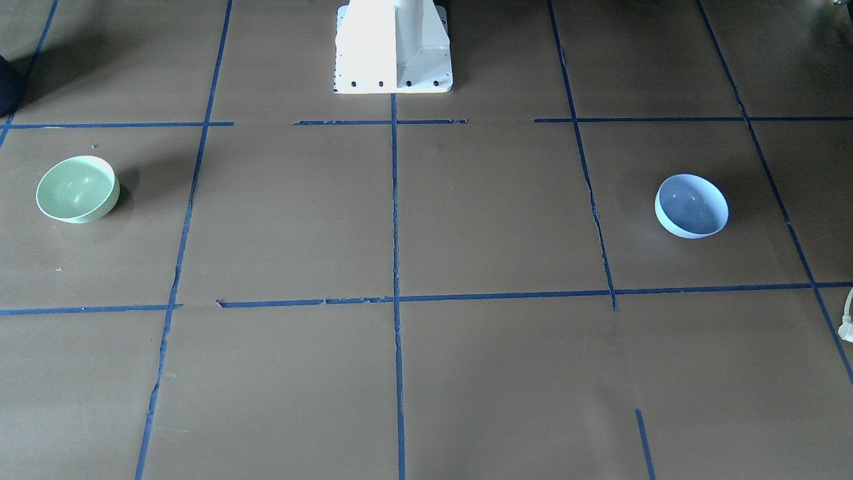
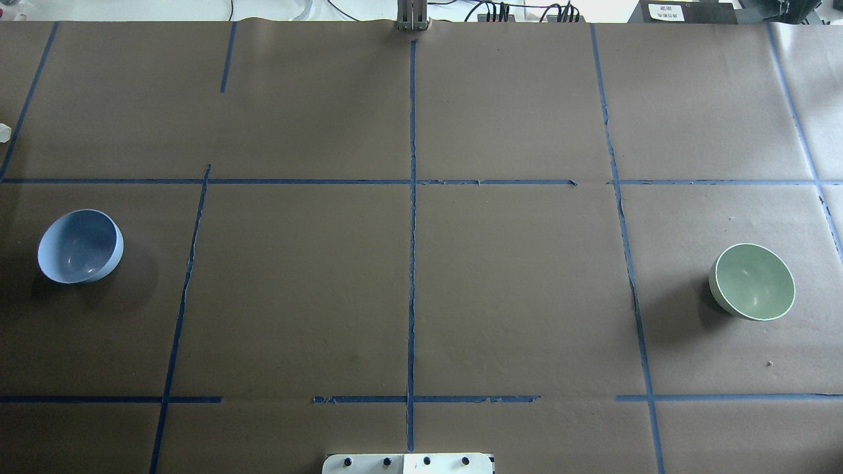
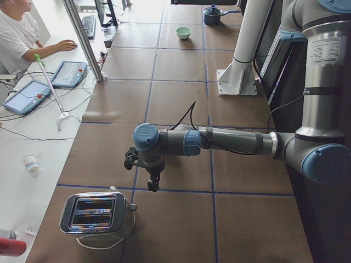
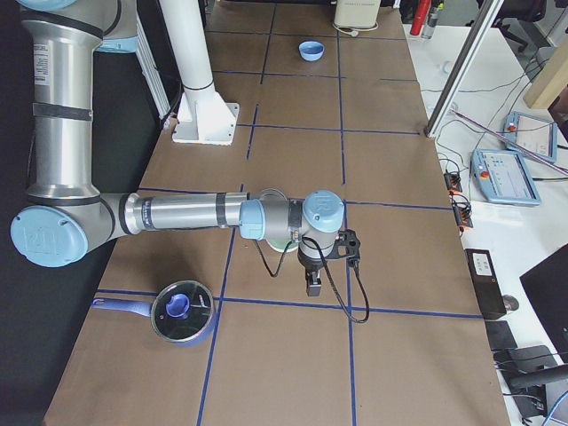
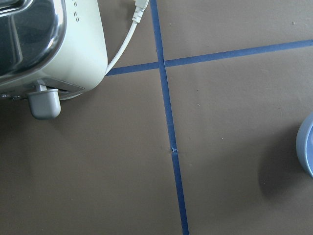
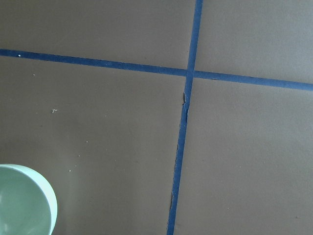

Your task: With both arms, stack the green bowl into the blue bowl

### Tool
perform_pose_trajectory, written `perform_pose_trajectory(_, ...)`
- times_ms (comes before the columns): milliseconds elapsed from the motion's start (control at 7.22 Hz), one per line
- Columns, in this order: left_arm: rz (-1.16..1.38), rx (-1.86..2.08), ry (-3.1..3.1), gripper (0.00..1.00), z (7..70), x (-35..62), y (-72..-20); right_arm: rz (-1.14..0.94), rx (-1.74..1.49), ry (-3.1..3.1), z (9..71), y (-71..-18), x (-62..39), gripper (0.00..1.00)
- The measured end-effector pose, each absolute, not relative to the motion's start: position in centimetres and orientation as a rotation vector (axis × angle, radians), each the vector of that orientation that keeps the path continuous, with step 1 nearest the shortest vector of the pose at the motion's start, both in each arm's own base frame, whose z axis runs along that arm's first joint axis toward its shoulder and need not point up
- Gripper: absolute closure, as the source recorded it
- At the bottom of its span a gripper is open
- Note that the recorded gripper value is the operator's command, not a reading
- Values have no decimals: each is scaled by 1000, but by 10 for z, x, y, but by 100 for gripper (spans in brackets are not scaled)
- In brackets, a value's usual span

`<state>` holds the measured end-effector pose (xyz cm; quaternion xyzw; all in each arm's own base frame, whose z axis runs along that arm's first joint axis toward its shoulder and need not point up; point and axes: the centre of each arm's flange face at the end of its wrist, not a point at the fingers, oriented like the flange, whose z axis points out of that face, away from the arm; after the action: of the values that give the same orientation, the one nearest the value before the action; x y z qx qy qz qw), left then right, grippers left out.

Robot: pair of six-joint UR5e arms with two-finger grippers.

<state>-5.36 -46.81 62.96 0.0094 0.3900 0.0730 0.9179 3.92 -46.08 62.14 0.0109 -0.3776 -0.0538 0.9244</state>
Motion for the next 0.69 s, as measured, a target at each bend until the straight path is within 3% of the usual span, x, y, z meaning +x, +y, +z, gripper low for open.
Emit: perform_pose_trajectory(692, 158, 25, 807, 0, 631, -53, -463, -109, 17, -799, 623, -460, 37, 0)
